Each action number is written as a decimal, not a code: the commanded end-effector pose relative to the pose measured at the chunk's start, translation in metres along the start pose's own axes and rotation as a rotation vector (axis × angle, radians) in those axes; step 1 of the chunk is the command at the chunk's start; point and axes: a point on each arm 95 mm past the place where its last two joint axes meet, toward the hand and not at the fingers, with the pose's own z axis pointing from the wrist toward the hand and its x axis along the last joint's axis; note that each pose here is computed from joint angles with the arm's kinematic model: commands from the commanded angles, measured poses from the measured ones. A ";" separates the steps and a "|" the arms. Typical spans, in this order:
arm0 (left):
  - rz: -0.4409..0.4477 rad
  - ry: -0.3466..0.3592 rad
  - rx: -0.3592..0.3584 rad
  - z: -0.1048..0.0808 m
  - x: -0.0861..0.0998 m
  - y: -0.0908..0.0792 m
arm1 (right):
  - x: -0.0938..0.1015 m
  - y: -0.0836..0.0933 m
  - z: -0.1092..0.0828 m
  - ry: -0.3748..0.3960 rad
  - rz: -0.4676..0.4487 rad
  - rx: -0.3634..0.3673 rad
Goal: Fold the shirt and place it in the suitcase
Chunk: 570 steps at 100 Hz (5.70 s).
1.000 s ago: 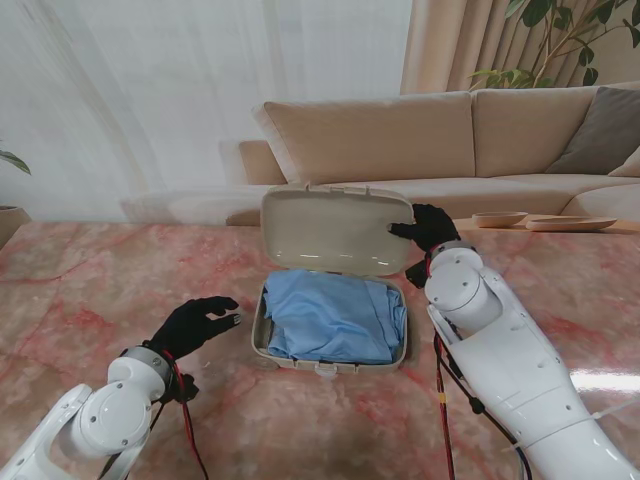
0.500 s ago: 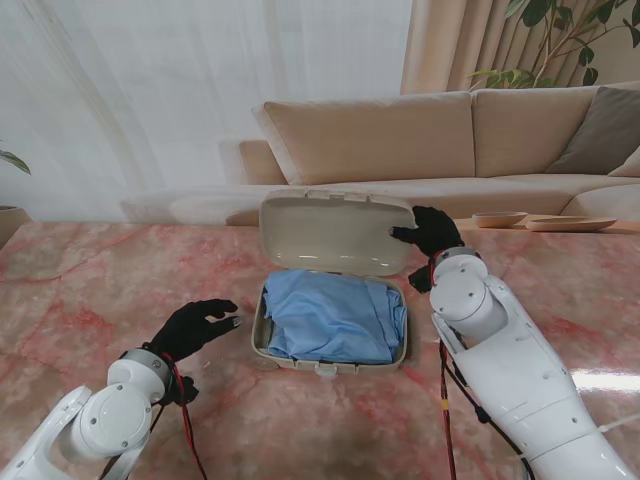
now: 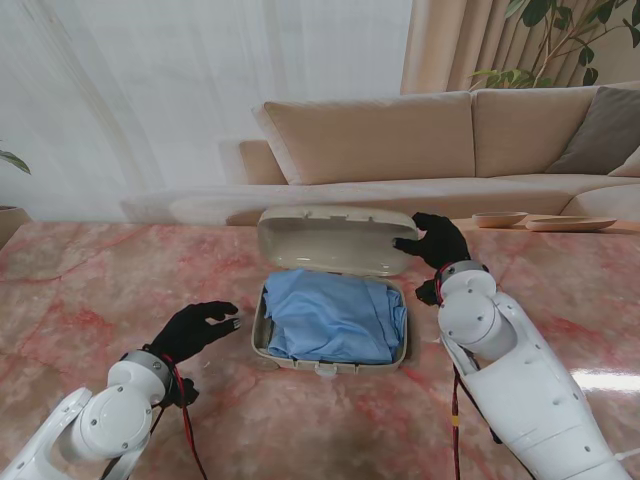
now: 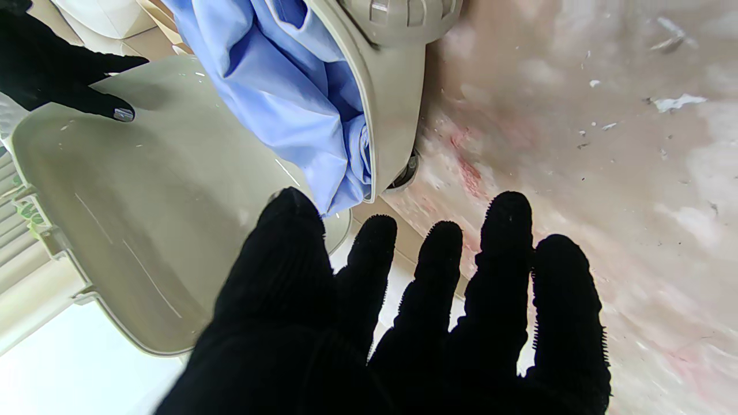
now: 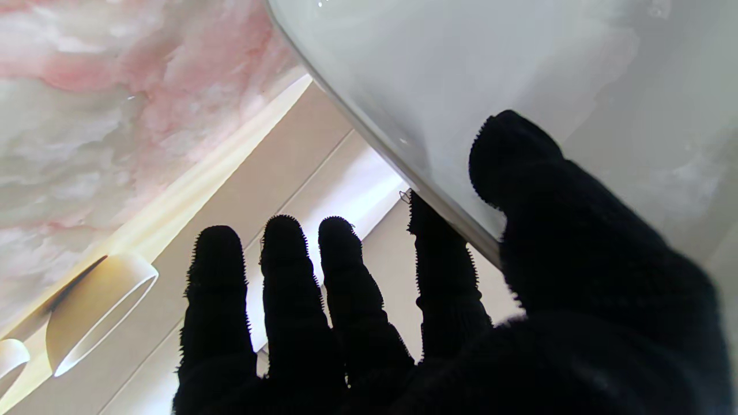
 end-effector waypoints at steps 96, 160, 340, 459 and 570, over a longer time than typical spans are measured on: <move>-0.009 -0.023 -0.024 -0.003 -0.007 0.006 | -0.022 -0.002 -0.034 0.081 -0.091 0.055; -0.008 -0.029 -0.021 -0.005 -0.008 0.007 | -0.035 -0.004 -0.055 0.090 -0.207 0.059; -0.004 -0.049 -0.010 -0.013 -0.014 0.008 | -0.078 -0.021 -0.099 0.001 -0.234 0.189; 0.007 0.061 0.042 -0.026 0.008 0.001 | 0.023 -0.058 -0.131 0.464 -0.181 0.211; -0.135 0.258 -0.068 -0.017 0.045 0.017 | 0.000 -0.114 -0.133 0.398 -0.131 0.399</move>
